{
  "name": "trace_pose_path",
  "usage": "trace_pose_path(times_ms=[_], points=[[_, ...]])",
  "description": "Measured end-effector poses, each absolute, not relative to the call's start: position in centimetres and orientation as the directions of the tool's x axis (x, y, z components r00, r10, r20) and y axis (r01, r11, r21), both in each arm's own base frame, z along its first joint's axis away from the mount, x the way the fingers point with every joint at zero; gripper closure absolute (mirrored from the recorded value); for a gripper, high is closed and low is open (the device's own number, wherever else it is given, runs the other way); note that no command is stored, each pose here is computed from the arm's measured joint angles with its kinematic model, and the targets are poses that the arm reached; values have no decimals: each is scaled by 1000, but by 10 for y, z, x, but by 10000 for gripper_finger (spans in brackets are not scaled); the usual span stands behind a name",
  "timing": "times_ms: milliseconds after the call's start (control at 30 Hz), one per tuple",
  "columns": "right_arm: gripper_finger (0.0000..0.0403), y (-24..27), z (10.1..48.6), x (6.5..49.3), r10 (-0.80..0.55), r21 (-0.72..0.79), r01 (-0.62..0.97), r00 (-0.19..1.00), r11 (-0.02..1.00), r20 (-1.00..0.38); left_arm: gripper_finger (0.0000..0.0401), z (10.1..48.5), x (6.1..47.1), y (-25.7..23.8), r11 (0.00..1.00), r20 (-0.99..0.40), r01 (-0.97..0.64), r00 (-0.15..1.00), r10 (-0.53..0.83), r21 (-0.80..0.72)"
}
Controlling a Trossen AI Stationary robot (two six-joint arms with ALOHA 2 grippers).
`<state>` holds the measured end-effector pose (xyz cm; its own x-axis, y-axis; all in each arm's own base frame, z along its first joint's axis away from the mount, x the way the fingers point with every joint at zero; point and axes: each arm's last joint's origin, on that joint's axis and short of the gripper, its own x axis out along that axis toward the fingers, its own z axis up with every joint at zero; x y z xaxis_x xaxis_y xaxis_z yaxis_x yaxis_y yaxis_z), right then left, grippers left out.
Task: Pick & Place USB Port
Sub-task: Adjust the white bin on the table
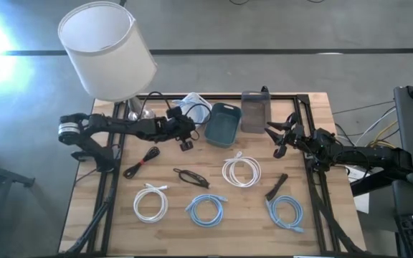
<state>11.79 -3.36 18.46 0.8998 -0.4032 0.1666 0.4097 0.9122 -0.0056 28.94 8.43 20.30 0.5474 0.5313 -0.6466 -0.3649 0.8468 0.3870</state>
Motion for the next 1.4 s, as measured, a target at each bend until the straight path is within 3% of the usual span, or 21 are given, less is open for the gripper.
trace_pose_path(times_ms=[533,867,1400], points=[[281,-34,185,118,-404,-6,410,900,912,166,298,187,280,91,834,-635,-384,541,552,397],[279,-34,185,118,-403,-6,410,900,912,166,298,185,280,95,821,-602,-268,572,557,505],[275,-34,185,118,-404,-22,413,900,911,166,298,183,276,101,836,-637,-213,561,529,507]])
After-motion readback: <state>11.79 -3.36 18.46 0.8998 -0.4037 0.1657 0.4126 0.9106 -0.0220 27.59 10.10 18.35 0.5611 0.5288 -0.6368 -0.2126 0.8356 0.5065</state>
